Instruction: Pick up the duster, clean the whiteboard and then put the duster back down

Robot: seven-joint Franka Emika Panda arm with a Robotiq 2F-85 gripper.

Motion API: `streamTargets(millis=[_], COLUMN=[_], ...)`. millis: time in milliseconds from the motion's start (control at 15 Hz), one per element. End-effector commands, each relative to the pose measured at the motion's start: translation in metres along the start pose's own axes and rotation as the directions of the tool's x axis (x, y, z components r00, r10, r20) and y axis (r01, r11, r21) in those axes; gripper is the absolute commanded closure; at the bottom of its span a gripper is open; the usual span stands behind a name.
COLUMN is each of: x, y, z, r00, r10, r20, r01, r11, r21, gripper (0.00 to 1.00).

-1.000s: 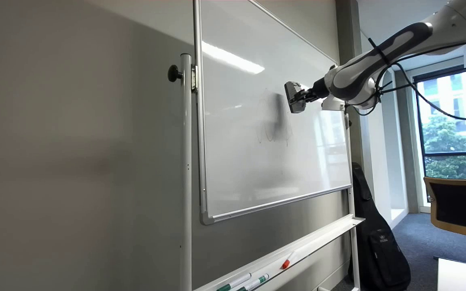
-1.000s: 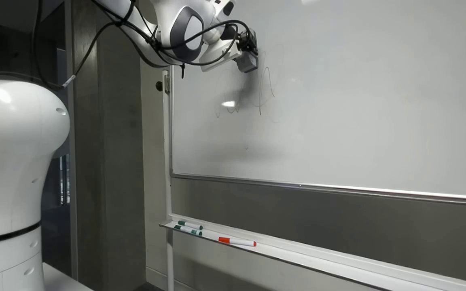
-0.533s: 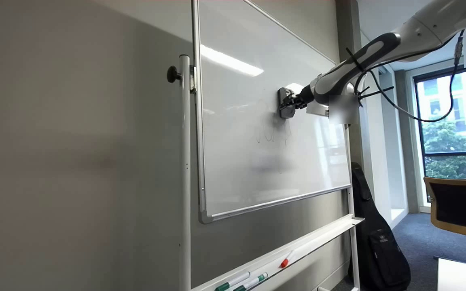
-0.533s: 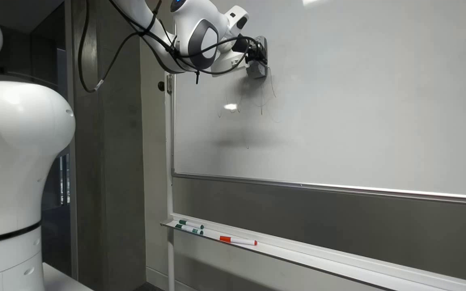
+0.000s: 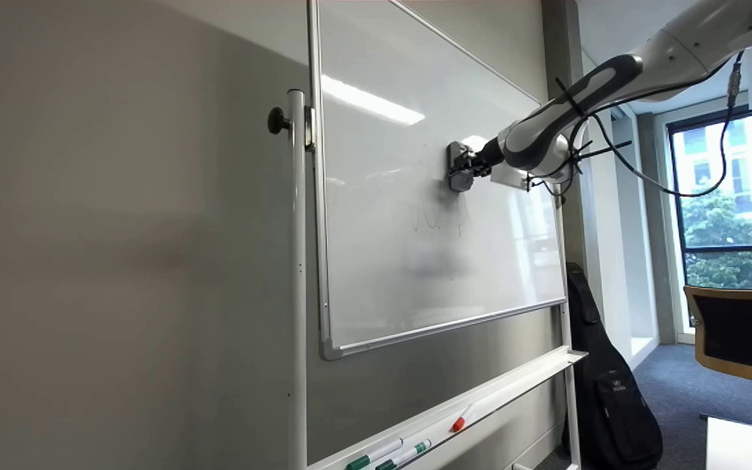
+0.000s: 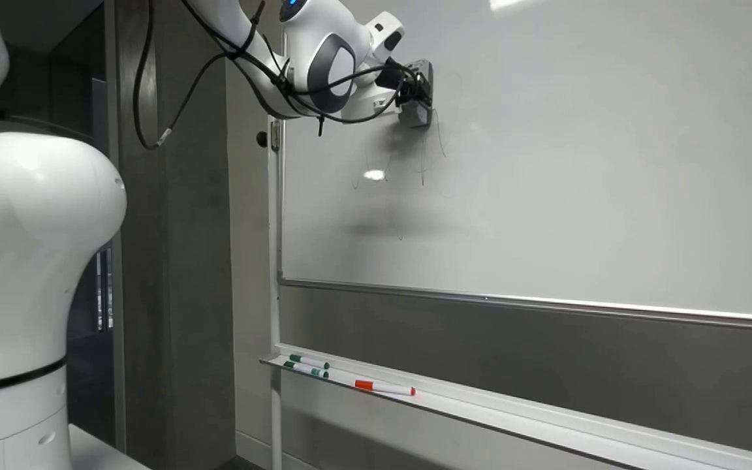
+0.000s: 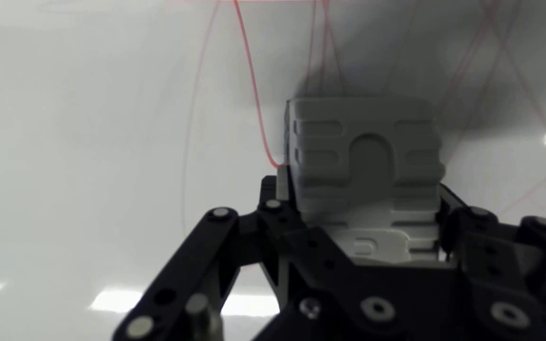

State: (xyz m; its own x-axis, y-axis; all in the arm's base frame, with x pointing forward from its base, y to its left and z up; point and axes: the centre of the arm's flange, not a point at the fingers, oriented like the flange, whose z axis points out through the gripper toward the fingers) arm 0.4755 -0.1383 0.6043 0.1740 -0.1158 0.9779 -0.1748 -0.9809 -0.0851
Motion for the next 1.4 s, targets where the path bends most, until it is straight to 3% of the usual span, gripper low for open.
streamTargets(millis=[0, 333, 733, 933, 1067, 1333], x=[-0.044, -0.044, -0.063, -0.081, -0.078, -0.057], y=[-0.053, -0.087, -0.178, -0.218, -0.217, -0.183], z=[0.032, 0.012, -0.002, 0.002, 0.011, 0.034], r00=[1.0, 0.996, 0.983, 0.975, 0.971, 0.96], r10=[-0.008, -0.083, -0.182, -0.22, -0.235, -0.267], r20=[-0.024, -0.025, -0.031, -0.039, -0.045, -0.078], r01=[0.01, 0.086, 0.182, 0.218, 0.234, 0.278], r11=[0.998, 0.984, 0.926, 0.898, 0.895, 0.905], r21=[0.066, 0.156, 0.33, 0.381, 0.38, 0.321], gripper=[0.62, 0.62, 0.62, 0.62, 0.62, 0.62])
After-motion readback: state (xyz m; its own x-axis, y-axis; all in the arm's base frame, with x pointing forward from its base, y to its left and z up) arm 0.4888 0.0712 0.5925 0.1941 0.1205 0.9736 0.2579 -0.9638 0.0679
